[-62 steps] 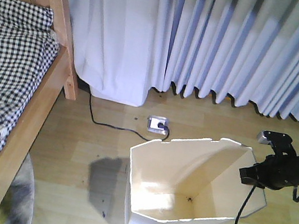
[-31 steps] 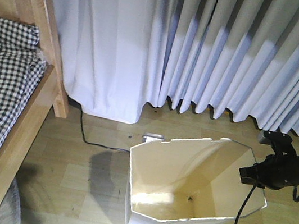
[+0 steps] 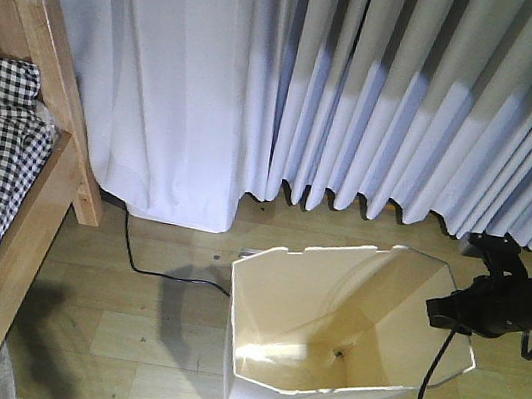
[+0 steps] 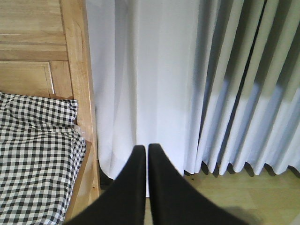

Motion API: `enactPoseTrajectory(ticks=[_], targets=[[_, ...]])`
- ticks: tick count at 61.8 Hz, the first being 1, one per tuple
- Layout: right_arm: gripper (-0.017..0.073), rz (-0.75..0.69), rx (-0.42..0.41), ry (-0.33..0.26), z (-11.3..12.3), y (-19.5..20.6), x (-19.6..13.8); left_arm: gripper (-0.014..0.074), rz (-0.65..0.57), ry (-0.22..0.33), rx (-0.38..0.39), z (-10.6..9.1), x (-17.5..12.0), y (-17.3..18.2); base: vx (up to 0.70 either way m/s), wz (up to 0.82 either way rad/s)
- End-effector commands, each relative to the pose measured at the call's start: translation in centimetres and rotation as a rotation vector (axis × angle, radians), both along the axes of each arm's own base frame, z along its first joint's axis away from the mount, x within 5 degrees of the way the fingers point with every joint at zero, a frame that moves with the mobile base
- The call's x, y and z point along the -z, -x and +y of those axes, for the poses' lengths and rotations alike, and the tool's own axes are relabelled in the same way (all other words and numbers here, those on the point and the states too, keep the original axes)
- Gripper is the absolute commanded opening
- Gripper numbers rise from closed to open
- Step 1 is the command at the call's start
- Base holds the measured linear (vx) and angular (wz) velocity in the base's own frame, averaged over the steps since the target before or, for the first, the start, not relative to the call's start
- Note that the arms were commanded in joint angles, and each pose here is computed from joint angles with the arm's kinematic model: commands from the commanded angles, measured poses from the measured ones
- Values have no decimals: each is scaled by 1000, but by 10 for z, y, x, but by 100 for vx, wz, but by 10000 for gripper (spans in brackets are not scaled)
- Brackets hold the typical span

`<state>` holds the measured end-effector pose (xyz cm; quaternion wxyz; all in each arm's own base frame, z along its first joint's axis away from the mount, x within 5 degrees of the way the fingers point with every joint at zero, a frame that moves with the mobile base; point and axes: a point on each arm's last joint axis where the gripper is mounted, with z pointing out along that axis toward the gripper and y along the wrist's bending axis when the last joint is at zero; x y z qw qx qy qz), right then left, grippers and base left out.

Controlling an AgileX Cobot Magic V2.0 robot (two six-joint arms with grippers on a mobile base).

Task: Move trash bin to bedside with robot
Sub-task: 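Drive forward carrying the bin with the right gripper to the bedside, then set the bin down on the floor beside the bed with the right gripper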

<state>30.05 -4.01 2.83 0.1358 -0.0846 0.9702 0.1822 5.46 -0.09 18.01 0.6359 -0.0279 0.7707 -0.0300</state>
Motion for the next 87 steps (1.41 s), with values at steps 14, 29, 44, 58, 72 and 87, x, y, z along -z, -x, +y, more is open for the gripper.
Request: enactPoseTrajectory(ticks=[14, 29, 44, 58, 72, 87], targets=[[-6, -58, 17, -164, 10, -8, -29, -6, -55, 17, 2, 0, 2, -1, 0, 0], [-6, -58, 17, -164, 10, -8, -29, -6, -55, 17, 2, 0, 2, -1, 0, 0], [-6, -60, 43, -177, 11, -9, -29, -6, -55, 17, 2, 0, 2, -1, 0, 0], [-6, -63, 61, -181, 10, -10, -30, -6, -55, 17, 2, 0, 2, -1, 0, 0], [-6, -55, 258, -32, -8, -19, -13, -6, -55, 17, 2, 0, 2, -1, 0, 0], [-6, -71, 272, -34, -15, -45, 3, -6, -55, 17, 2, 0, 2, -1, 0, 0]])
